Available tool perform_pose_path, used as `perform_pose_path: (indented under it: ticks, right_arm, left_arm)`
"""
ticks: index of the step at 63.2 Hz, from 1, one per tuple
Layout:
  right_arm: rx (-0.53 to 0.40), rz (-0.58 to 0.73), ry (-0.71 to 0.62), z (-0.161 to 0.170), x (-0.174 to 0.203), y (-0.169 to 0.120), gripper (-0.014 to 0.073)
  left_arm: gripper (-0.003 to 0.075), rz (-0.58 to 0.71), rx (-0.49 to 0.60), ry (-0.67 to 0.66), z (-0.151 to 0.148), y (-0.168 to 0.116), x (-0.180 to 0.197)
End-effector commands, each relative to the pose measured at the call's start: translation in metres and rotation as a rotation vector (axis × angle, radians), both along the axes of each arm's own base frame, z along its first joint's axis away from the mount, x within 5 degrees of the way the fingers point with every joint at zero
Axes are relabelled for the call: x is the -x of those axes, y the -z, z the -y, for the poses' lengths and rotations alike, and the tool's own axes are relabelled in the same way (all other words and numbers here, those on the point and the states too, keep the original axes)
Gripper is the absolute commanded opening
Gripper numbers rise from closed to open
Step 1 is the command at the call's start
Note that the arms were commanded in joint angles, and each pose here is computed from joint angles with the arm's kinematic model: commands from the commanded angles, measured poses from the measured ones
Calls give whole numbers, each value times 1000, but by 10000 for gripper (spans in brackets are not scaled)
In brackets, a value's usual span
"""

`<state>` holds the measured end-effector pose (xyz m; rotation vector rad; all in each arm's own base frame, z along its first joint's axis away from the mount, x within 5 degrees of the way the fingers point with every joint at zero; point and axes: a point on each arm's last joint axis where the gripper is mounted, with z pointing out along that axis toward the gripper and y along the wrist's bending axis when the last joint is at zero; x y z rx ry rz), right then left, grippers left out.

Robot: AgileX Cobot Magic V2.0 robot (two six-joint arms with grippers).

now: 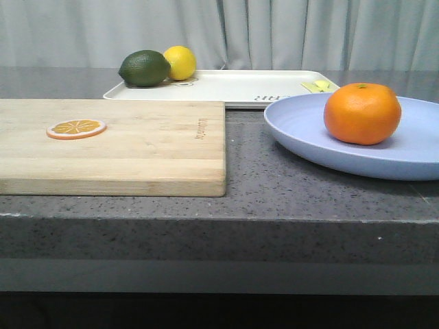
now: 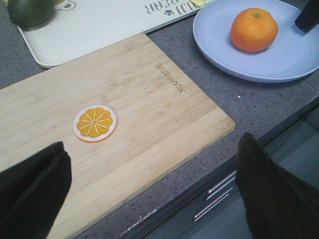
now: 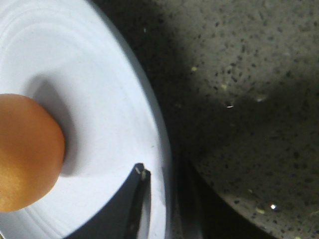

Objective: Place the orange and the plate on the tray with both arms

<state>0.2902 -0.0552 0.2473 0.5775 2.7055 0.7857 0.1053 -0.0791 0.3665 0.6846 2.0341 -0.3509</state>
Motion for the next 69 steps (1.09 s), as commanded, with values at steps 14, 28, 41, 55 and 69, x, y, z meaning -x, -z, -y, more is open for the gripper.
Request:
perform_pose_path:
  ticks: [14,28,41,55,69]
  right_arm:
    - [-9,81,19,1,-2,-19,-86]
    - [-7,84,21,1,-2,-19,-108]
    - [-18,71,8,-1,-1,-19,-108]
    - [-132,97,13,-12,-3,-30,-108]
    - [-121,179,-6,-38,-21,-56,-108]
  left_arm:
    - [652,77,69,-5,1,-15,-1]
    - [652,77,69,-5,1,-15,-1]
    - [652,77,69,-5,1,-15,-1]
    - [652,77,69,-5,1,-15,-1]
    - [652,77,69,-5,1,-15,-1]
